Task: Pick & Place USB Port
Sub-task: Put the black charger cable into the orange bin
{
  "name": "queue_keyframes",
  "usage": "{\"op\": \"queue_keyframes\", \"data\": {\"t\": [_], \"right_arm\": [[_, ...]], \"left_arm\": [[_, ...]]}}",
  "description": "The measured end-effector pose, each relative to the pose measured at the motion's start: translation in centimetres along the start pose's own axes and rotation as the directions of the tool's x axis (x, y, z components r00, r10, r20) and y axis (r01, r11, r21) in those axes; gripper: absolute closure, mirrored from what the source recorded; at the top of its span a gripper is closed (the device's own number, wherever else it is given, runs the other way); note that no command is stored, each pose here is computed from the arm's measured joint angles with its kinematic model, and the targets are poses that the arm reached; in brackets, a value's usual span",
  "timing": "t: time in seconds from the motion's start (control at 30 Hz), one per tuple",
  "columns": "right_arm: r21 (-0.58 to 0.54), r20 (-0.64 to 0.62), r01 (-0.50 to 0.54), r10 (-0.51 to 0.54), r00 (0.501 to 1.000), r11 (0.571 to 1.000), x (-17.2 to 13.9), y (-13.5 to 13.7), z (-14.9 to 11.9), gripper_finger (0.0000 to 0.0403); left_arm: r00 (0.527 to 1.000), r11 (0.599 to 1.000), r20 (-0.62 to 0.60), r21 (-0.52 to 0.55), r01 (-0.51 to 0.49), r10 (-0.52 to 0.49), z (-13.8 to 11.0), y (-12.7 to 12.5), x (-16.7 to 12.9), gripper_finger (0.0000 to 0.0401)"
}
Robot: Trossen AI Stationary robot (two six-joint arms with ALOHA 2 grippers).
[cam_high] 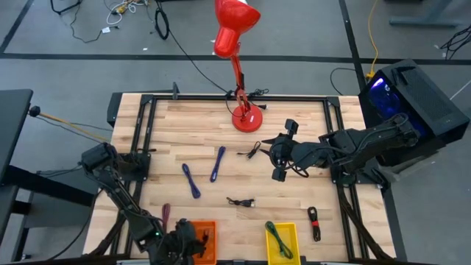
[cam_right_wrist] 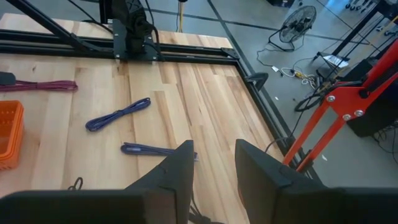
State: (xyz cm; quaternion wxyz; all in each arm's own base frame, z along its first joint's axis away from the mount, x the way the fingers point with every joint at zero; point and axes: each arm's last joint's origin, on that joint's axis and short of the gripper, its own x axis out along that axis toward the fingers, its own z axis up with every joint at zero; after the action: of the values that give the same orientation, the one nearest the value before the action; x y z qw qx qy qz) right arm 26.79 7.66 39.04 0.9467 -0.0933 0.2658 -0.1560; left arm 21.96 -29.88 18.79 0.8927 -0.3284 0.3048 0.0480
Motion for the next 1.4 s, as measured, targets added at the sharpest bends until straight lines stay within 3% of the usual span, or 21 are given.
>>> {"op": "queue_keyframes", "data": {"t": [0.23,0.4,0.67,0.97,1.1,1.4], "right_arm": [[0.005,-0.002,-0.004,0.004,1.000,1.000,0.1,0.1,-0.1,0.0285],[-0.016,-0.041,-0.022,0.021,0.999,1.000,0.7,0.5,-1.1,0.0285],[-0.055,-0.087,0.011,-0.016,0.996,0.998,1.7,0.9,-2.8,0.0285],[-0.018,-0.068,0.006,-0.007,0.998,1.000,2.5,1.4,-3.5,0.0285],[0.025,-0.084,-0.105,0.107,0.991,0.994,3.5,2.4,-4.9,0.0285],[0.131,-0.057,-0.330,0.340,0.939,0.935,6.4,4.9,-9.3,0.0285]], "left_arm": [[0.998,0.998,0.011,0.016,-0.065,0.065,1.1,0.8,0.8,0.0288],[0.997,0.998,-0.061,-0.006,-0.055,0.054,1.1,0.9,1.0,0.0272],[0.998,0.997,-0.055,-0.076,-0.034,0.030,-0.3,0.4,-0.5,0.0282],[0.998,0.997,0.023,-0.053,-0.063,0.064,1.0,0.4,-2.5,0.0291],[0.989,0.992,0.074,-0.007,-0.125,0.125,2.3,1.1,-2.9,0.0291],[0.968,0.950,0.083,0.190,-0.247,0.235,6.0,2.6,-3.4,0.0291]]}}
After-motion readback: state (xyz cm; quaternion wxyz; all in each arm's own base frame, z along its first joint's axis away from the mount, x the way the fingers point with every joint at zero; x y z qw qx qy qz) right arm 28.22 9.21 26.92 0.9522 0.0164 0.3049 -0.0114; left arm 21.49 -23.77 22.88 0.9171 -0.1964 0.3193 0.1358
